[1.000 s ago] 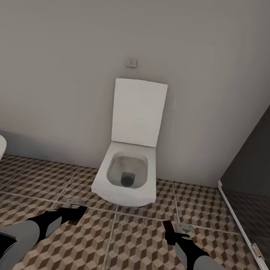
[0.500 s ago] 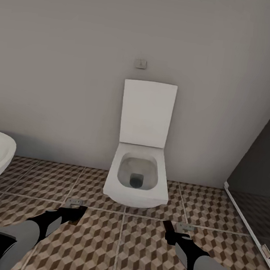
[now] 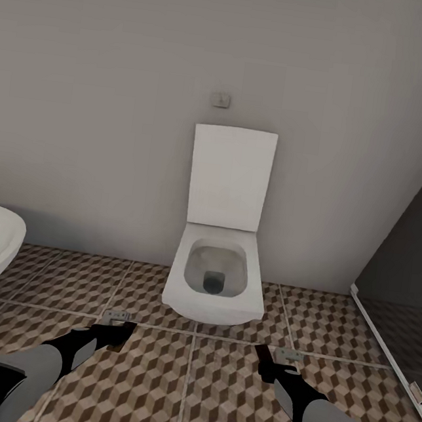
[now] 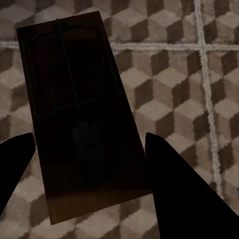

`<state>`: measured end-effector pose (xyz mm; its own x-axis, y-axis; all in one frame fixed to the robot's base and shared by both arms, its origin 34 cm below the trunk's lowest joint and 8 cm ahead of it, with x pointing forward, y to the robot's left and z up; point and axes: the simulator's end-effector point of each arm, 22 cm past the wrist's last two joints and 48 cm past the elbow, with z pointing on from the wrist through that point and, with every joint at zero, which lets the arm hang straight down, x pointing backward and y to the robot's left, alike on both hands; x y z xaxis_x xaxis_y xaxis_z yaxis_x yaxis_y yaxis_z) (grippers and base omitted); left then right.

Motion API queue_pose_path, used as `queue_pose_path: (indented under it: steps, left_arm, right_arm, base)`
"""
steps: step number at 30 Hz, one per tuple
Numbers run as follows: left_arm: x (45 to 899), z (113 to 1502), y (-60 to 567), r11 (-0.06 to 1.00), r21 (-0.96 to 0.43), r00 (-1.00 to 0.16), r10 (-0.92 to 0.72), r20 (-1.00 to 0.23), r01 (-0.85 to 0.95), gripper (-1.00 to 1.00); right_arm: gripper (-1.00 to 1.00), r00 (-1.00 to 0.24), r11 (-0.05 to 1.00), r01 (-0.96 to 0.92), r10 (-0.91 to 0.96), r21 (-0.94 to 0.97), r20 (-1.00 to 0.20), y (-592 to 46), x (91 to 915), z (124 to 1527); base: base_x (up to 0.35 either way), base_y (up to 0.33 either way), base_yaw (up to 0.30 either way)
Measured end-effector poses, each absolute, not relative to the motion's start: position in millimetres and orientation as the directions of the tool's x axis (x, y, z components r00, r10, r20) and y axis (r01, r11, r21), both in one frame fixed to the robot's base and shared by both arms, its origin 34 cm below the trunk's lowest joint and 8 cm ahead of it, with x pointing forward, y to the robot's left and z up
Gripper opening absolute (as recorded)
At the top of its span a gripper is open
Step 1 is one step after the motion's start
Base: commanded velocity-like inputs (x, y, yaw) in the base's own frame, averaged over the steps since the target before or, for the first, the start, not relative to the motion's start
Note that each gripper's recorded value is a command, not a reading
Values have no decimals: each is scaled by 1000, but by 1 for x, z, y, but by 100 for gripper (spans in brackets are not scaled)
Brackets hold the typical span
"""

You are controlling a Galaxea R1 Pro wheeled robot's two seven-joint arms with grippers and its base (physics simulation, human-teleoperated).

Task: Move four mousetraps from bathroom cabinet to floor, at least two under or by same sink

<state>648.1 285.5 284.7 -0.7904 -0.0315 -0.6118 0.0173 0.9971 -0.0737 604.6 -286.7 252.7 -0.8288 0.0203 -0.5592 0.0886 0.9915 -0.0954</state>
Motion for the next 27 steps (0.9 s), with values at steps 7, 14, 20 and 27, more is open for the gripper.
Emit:
queue_pose_path:
  steps: [7, 14, 20, 27]
  left_arm:
    - [648, 285, 284, 997, -74, -790, -32, -612, 17, -100]
    - [646, 280, 284, 997, -74, -796, -31, -605, 17, -100]
    - [640, 265, 284, 997, -75, -812, -31, -583, 16, -100]
    - [633, 248, 284, 997, -76, -828, -31, -560, 14, -100]
  right_arm:
    - [-100, -828, 991, 90, 20, -97, -560, -288, 605, 253]
    - [-100, -833, 991, 91, 21, -99, -553, -290, 603, 248]
    - [-100, -846, 991, 88, 21, -101, -532, -290, 596, 235]
    - [-100, -861, 991, 85, 21, -104, -508, -290, 589, 220]
  base:
    - [0, 0, 0]
    - [0, 0, 0]
    - [0, 0, 0]
    - [0, 0, 0]
